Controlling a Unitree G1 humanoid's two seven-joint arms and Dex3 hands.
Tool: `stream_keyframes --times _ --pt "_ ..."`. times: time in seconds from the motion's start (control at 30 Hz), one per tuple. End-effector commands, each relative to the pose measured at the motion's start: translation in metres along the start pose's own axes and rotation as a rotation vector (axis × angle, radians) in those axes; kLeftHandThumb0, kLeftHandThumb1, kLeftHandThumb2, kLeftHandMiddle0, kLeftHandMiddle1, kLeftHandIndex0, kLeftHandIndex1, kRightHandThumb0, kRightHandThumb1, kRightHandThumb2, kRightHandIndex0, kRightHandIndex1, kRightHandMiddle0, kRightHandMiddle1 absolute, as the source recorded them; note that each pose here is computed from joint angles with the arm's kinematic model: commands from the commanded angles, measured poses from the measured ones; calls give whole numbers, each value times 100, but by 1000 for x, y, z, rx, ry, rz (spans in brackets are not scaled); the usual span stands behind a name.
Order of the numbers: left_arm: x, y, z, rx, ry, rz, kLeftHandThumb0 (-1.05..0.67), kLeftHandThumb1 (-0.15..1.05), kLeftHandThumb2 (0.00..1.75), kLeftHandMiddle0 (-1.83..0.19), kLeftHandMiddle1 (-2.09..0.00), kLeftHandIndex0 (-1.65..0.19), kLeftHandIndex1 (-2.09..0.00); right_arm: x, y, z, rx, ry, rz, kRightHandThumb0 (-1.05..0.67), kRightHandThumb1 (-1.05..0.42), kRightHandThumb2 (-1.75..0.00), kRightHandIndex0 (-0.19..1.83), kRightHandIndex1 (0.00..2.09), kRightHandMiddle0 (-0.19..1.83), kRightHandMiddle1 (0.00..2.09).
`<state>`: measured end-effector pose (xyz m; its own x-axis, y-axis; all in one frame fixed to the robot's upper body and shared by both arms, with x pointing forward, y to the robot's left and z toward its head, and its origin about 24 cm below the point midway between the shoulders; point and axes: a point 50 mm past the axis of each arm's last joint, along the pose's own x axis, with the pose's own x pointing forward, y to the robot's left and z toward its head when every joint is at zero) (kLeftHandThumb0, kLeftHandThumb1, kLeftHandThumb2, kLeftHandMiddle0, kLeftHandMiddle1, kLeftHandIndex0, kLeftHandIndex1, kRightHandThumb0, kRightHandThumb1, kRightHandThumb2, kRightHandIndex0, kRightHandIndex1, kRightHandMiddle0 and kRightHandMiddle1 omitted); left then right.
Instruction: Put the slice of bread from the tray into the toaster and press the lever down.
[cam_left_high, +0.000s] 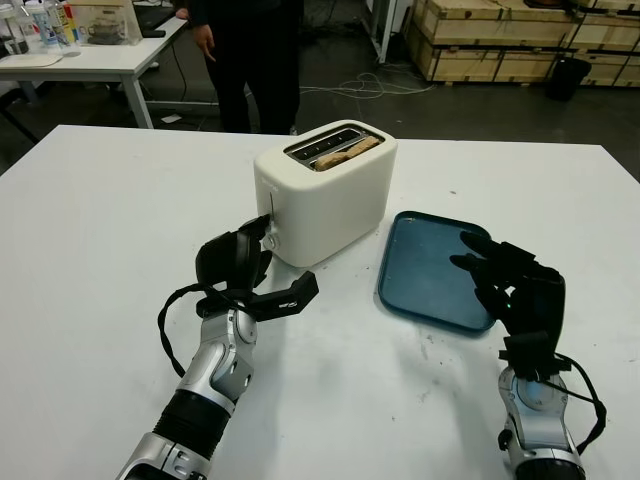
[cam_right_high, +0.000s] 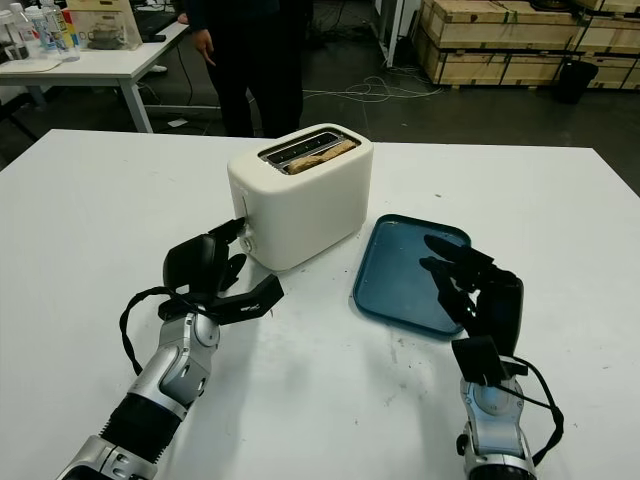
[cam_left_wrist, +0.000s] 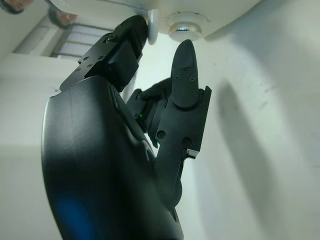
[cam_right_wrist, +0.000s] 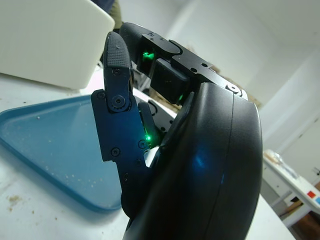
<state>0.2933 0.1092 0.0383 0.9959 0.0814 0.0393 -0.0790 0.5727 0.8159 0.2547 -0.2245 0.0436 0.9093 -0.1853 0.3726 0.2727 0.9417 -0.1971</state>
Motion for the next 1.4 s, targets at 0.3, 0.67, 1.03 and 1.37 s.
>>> stream_keyframes --times 0.3,0.67,1.03,1.37 --pt "-30 33 22 -298 -293 287 -33 92 34 -88 -173 -80 -1 14 8 1 51 -11 -10 -53 -92 -22 111 28 110 1" --pt "-36 74 24 -340 -406 532 -34 92 19 -90 -175 -93 -7 16 11 2 53 -23 4 -50 -92 -22 112 28 110 0" --pt "-37 87 17 -577 -366 498 -52 92 20 -52 -158 -53 -106 25 18 6 75 -30 1 -54 -92 -23 113 31 111 0" --pt "-34 58 -3 -753 -220 496 -48 92 26 -63 -174 -44 -144 43 24 12 83 -56 16 -54 -92 -23 116 36 115 2"
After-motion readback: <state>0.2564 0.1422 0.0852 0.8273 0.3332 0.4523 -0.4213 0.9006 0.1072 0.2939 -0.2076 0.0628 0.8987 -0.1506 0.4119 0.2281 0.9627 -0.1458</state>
